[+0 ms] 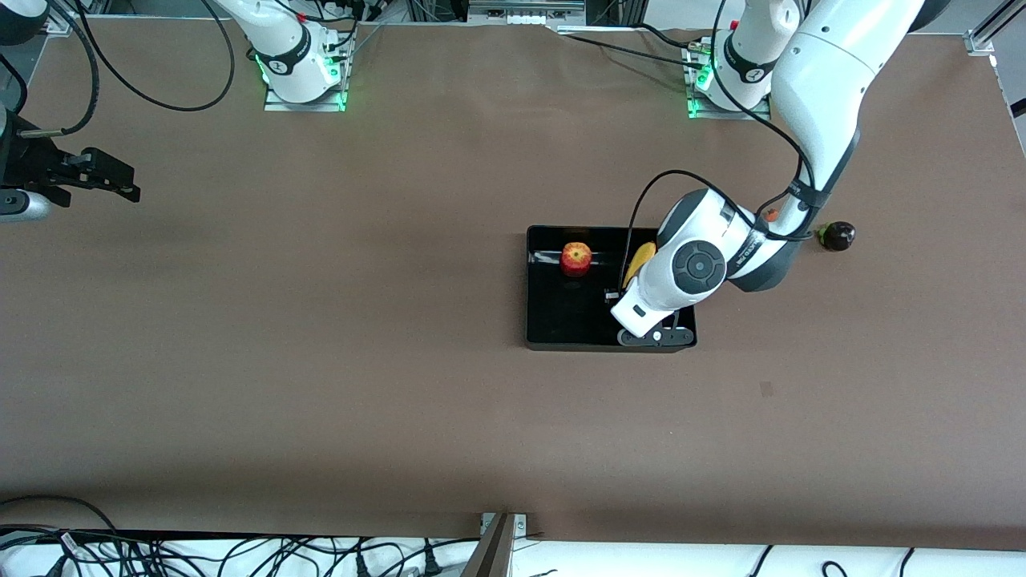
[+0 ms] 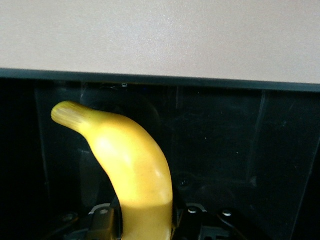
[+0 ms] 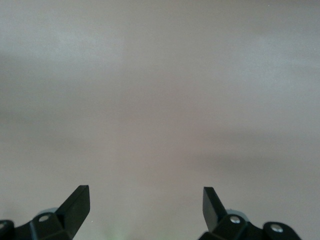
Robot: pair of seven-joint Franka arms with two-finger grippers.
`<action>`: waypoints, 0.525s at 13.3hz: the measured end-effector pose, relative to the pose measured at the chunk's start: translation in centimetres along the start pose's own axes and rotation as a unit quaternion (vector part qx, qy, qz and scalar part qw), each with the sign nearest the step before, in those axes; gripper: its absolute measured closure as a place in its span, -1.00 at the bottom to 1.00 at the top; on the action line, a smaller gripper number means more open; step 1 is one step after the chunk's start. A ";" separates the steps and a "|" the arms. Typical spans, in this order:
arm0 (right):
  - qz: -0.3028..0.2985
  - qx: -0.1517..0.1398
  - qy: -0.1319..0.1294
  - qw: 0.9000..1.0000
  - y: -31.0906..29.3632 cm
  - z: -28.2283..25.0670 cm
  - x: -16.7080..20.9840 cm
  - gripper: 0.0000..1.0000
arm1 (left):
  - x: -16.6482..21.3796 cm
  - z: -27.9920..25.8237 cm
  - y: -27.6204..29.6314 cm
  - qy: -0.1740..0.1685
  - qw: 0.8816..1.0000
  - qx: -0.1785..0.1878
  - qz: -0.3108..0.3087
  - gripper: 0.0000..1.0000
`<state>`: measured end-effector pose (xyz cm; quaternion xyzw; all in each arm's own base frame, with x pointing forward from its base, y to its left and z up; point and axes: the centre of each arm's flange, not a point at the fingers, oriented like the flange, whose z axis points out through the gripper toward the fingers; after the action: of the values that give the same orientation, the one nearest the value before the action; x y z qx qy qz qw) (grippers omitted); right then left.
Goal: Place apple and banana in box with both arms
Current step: 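Carry the banana over the box and lower it with the left gripper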
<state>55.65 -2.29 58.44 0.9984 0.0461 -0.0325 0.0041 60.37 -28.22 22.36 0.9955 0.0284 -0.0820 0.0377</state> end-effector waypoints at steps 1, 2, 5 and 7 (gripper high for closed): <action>0.000 0.000 0.000 1.000 0.0 0.0 0.0 -1.00 | 0.1 0.6 -0.1 0.003 1.000 0.004 0.005 0.28; 0.000 0.000 0.000 1.000 0.0 0.0 0.0 -1.00 | 0.2 1.2 -0.1 0.004 1.000 0.009 0.010 0.28; 0.000 0.000 0.000 1.000 0.0 0.0 0.0 -1.00 | 0.4 3.3 -0.3 0.007 1.000 0.014 0.019 0.28; 0.000 0.000 0.000 1.000 0.0 0.0 0.0 -1.00 | 0.5 4.3 -0.4 0.004 1.000 0.012 0.019 0.27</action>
<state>55.65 -2.31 58.43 0.9984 0.0458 -0.0325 0.0041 60.14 -28.17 18.02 0.9966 0.0088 -0.0773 0.0272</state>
